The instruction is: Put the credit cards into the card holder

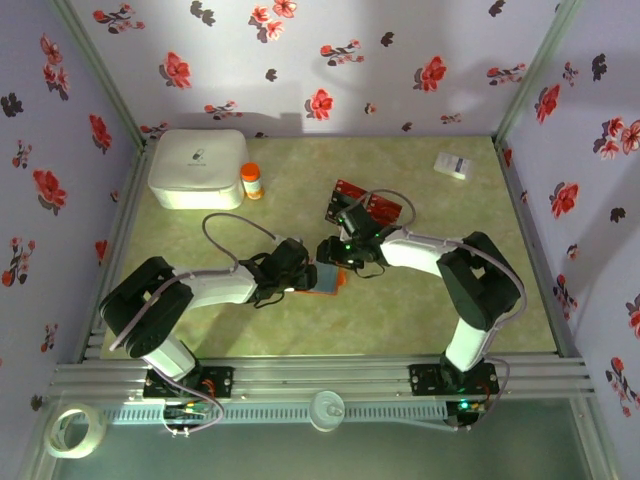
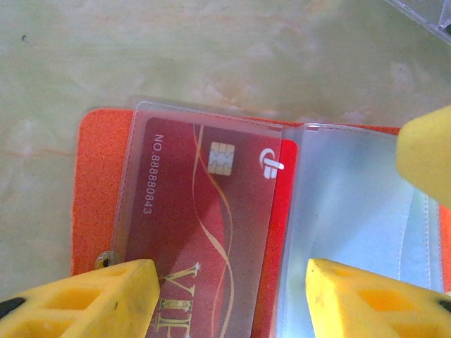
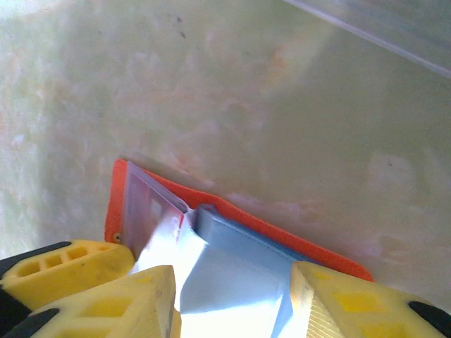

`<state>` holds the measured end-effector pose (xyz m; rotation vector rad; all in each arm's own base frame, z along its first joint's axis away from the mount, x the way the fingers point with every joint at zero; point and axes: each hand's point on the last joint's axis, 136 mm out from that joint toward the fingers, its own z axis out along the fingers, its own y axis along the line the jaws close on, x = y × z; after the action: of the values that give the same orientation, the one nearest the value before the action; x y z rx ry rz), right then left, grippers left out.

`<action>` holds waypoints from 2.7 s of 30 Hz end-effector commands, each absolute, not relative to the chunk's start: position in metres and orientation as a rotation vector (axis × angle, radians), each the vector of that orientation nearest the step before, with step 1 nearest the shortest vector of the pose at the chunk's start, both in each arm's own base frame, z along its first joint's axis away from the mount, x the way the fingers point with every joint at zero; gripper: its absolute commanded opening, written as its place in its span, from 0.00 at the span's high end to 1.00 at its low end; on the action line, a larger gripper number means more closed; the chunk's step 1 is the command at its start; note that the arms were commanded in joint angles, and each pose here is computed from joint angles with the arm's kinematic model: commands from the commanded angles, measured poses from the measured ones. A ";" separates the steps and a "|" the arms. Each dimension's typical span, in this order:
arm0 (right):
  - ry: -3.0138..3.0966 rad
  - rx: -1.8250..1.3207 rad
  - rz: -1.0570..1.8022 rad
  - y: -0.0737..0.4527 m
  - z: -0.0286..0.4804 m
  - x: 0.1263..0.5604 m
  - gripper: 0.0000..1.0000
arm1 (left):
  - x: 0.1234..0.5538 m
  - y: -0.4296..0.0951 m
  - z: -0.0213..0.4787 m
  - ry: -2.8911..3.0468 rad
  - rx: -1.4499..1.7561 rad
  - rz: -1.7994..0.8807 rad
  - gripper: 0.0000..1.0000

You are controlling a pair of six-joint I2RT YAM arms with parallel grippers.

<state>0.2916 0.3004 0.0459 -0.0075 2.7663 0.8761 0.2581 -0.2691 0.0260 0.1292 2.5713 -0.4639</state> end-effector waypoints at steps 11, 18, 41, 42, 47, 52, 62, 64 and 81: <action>2.783 0.043 0.917 0.304 0.031 0.290 0.50 | 0.228 -0.244 -0.022 2.754 0.139 -0.350 0.43; 2.723 0.045 1.092 0.323 0.054 0.293 0.53 | 0.231 -0.248 -0.008 2.731 0.139 -0.375 0.33; 2.661 0.040 1.281 0.376 0.086 0.280 0.48 | 0.256 -0.208 0.128 2.378 -0.087 -0.513 0.00; 2.663 0.038 1.285 0.381 0.084 0.280 0.47 | 0.257 -0.204 0.130 2.371 -0.104 -0.513 0.00; 2.672 0.046 1.298 0.396 0.069 0.282 0.47 | 0.256 -0.189 0.130 2.366 -0.154 -0.505 0.00; 2.683 0.058 1.307 0.399 0.056 0.283 0.47 | 0.254 -0.181 0.123 2.379 -0.177 -0.489 0.00; 2.694 0.034 1.314 0.393 0.052 0.274 0.47 | 0.252 -0.182 0.103 2.426 -0.171 -0.465 0.00; 2.696 0.026 1.314 0.391 0.052 0.273 0.46 | 0.252 -0.182 0.100 2.432 -0.170 -0.460 0.00; 2.668 -0.024 1.325 0.373 0.073 0.270 0.46 | 0.252 -0.184 0.080 2.481 -0.149 -0.422 0.00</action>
<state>0.2741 0.3782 0.0659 0.0103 2.6735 1.3178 0.2506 -0.1875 0.0868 -0.1318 2.4752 -0.4406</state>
